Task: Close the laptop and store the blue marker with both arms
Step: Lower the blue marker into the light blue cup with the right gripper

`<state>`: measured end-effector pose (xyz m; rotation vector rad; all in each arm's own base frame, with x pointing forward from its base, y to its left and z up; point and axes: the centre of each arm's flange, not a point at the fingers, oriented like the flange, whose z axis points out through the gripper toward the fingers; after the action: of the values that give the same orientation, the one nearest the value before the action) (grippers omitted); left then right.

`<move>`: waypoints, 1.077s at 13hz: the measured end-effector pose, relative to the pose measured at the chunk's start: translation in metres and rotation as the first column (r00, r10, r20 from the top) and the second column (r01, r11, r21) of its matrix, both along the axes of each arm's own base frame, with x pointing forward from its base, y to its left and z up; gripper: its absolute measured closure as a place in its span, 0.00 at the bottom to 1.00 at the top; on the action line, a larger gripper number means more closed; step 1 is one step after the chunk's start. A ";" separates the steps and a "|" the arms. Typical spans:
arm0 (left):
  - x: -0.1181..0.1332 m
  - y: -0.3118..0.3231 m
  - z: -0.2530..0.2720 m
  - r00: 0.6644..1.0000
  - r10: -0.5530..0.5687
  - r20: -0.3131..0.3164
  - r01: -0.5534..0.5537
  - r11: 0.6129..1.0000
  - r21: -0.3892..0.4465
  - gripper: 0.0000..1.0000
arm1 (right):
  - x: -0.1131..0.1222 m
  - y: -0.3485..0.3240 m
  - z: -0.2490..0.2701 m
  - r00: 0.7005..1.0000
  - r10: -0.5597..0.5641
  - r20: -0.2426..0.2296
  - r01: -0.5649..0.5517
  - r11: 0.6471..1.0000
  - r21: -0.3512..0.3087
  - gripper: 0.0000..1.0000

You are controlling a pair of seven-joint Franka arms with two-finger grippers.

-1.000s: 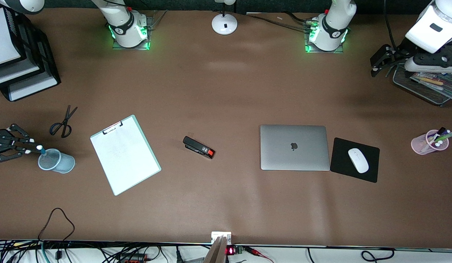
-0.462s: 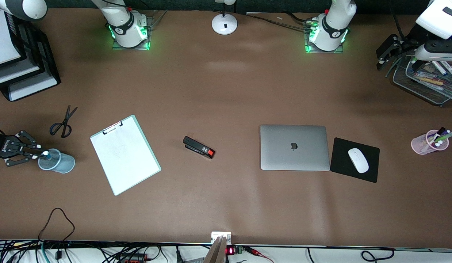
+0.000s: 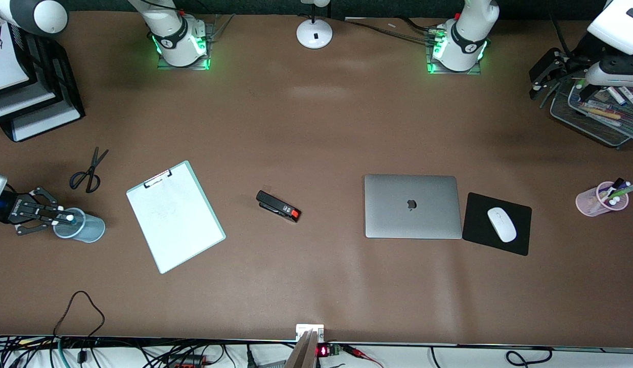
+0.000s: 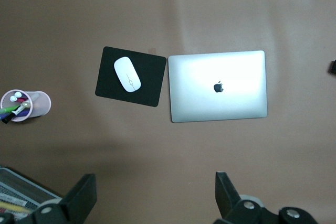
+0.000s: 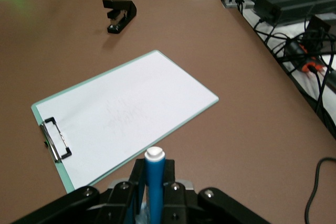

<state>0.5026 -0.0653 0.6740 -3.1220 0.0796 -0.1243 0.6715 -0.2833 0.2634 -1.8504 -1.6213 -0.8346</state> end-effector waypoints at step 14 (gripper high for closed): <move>0.005 0.000 0.003 0.999 -0.005 -0.048 0.005 1.000 -0.007 0.00 | 0.002 -0.013 0.026 0.975 -0.157 -0.155 0.149 0.987 -0.064 0.26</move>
<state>0.5079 -0.0653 0.6774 -3.1319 0.0880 -0.0504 0.6736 -0.2964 0.2890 -2.0443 -1.4289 -0.6929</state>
